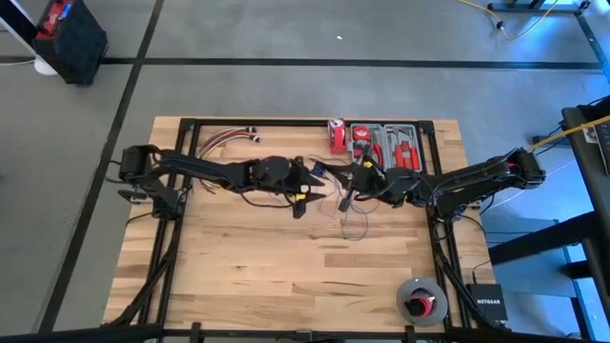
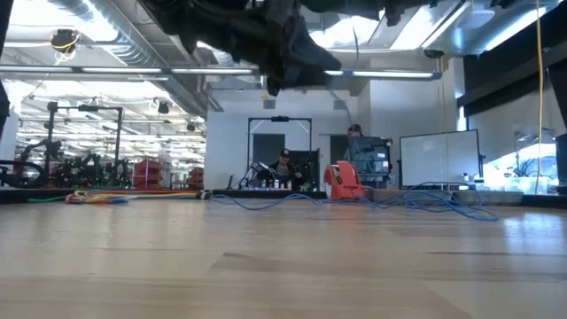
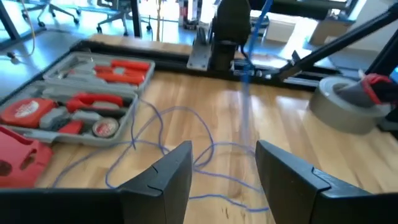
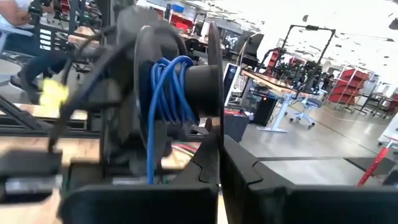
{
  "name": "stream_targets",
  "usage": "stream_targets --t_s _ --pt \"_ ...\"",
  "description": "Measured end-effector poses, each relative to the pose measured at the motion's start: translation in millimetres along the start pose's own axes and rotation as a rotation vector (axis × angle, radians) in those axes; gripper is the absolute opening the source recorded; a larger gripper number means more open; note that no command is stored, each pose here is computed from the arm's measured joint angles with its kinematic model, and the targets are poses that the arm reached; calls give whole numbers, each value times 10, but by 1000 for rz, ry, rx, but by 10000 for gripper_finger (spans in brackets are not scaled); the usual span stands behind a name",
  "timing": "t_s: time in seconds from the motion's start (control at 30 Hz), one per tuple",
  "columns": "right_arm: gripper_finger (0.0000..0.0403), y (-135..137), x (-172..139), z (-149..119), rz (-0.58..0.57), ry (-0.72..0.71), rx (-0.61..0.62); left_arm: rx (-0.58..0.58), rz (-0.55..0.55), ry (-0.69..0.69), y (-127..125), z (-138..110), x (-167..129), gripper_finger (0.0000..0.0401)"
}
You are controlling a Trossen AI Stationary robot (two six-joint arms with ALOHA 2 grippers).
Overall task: Coil cords
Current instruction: Coil the blue wire on the black spool
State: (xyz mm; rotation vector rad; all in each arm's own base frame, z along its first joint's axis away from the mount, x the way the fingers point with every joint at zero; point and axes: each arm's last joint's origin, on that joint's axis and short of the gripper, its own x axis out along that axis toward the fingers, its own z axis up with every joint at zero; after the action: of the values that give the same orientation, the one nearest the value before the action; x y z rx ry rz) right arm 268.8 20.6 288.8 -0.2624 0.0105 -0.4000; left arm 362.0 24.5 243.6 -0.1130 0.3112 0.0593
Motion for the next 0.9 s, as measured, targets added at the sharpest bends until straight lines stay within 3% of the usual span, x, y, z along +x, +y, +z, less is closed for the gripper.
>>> stream_targets --t_s 0.53,0.63,0.8,0.9 --pt "1 -3 0 1 -11 2 -5 -25 14 78 10 -218 165 164" --pt "1 -1 0 2 -5 -1 -4 -14 12 68 7 -199 155 128" --pt "1 -2 0 5 -5 -3 -2 29 11 71 8 -194 146 22" --pt "1 -3 -1 8 -6 -7 1 39 30 80 13 -203 145 10"
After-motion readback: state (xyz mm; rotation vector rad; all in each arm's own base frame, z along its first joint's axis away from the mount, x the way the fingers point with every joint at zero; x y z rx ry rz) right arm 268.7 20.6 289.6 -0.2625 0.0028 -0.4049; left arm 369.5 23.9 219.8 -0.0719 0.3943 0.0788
